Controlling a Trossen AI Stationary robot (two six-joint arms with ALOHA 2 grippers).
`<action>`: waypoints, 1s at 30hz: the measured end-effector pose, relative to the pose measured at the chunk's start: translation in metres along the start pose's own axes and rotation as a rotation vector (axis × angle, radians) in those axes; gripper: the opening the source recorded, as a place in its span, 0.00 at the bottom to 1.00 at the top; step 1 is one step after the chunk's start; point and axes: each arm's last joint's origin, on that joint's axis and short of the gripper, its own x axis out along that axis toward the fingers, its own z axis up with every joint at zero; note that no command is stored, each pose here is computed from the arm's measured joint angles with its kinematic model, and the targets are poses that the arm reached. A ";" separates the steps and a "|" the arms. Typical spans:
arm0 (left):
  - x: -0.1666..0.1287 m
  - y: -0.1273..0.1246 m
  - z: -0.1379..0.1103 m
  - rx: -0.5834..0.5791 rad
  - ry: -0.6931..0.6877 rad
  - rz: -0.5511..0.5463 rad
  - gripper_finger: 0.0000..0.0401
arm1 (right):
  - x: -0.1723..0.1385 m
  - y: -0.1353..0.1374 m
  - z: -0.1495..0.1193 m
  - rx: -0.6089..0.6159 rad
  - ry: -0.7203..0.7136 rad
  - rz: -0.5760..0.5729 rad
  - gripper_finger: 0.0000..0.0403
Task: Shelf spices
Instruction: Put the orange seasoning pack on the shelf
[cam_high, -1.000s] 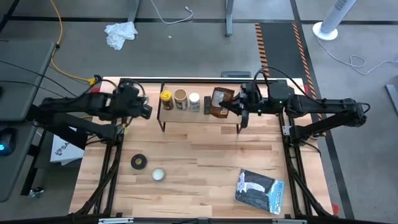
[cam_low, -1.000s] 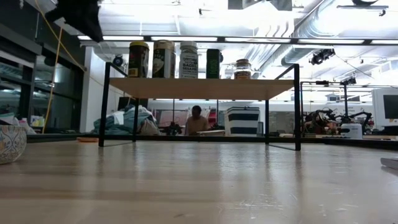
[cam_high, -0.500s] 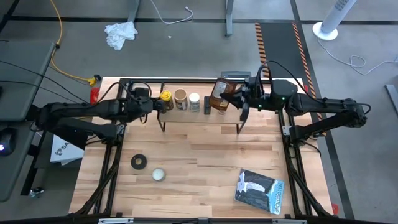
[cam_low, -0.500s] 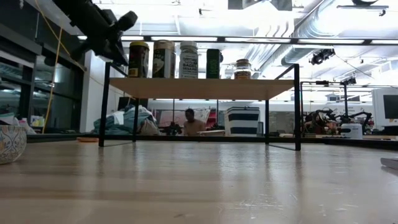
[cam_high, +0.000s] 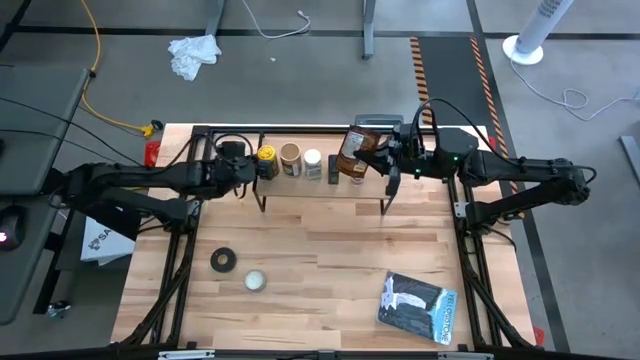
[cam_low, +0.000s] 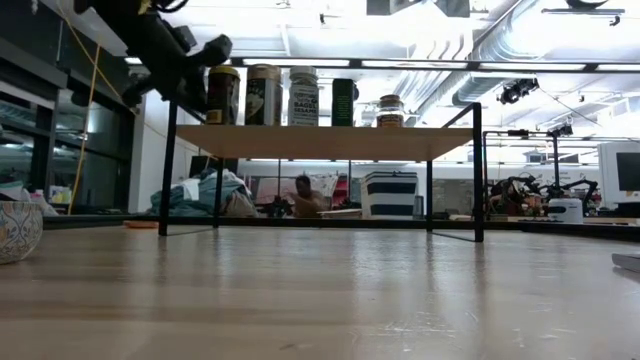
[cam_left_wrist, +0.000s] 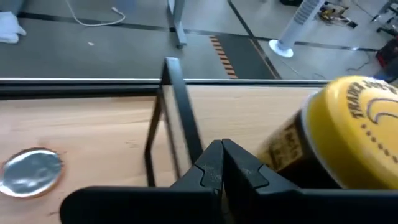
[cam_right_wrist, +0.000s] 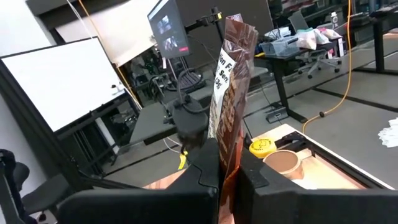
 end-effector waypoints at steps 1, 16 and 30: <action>0.002 -0.002 -0.001 -0.002 0.002 -0.004 0.00 | 0.000 0.000 0.000 -0.002 0.000 0.000 0.00; 0.033 -0.040 -0.021 -0.032 0.002 -0.104 0.00 | 0.000 0.000 0.000 -0.013 -0.001 0.002 0.00; -0.059 -0.019 0.069 0.042 -0.069 -0.430 0.01 | 0.002 -0.001 -0.010 0.009 0.107 0.043 0.00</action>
